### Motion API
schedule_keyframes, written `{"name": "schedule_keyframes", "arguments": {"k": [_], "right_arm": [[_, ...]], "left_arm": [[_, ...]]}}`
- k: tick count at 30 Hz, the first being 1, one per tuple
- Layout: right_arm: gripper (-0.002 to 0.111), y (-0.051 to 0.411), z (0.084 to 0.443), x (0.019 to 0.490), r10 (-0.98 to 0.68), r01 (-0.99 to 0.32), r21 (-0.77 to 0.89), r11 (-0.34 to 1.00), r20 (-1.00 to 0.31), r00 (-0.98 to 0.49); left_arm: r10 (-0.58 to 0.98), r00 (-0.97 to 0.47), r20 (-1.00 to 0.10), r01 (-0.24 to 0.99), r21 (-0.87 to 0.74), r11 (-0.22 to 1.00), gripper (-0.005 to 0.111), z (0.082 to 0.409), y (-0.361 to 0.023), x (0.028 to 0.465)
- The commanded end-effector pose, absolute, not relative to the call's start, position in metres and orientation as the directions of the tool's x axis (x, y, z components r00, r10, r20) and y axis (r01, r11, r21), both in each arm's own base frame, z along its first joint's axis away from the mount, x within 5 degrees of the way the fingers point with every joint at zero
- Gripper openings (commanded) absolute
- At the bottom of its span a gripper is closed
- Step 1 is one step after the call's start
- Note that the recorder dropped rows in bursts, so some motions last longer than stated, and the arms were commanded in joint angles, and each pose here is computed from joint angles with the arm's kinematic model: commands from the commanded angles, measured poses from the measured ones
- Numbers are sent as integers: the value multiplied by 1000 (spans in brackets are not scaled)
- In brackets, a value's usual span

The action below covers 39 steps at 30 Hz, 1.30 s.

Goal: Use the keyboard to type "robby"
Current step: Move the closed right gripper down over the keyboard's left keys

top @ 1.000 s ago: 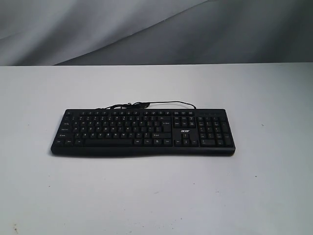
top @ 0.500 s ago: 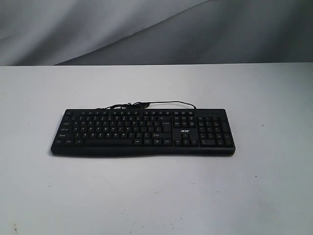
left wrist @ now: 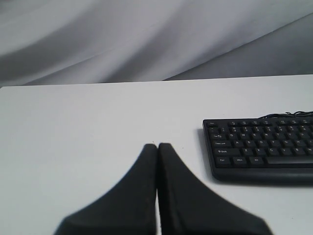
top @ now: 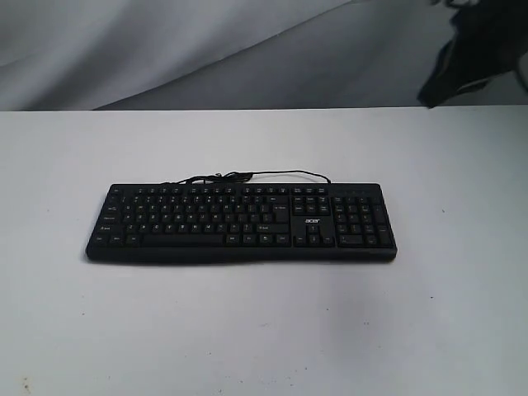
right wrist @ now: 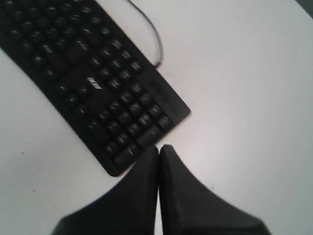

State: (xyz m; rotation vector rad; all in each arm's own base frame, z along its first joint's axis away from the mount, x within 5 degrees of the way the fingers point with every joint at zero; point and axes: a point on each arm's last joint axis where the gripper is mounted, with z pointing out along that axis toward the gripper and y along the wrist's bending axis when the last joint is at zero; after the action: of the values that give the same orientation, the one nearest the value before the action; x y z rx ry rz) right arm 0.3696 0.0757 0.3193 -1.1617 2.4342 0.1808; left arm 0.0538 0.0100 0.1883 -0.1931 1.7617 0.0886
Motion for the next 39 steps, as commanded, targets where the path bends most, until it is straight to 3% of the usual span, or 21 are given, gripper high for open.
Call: {"name": "schedule_keyframes", "arguments": {"k": [1,7,13,28,39], "right_arm": [[0,145,290,376,-807,-876,-104,470,-453,-379],[0,249,239,362,-856,-942,-154,297,-481,-191],[0,308,194,337,-881,-975,-142,172,-466,-88],[0,376,169,389,-794,-974,-103,203,-599,-102],[0,372,141,411,-809,-968,-72,239,-566,-157]], "left_arm": [[-93,-183,-979,-180,-59,982,1,187,10,54],[-93,-183,-979,-180,-59,982,1,187,10,54],[-93,-183,-979,-180,-59,982,1,187,10,54],[-93,-183,-979,-180,-59,982,1,187,10,54],[-93,-183,-979,-180,-59,982,1,187,10,54]]}}
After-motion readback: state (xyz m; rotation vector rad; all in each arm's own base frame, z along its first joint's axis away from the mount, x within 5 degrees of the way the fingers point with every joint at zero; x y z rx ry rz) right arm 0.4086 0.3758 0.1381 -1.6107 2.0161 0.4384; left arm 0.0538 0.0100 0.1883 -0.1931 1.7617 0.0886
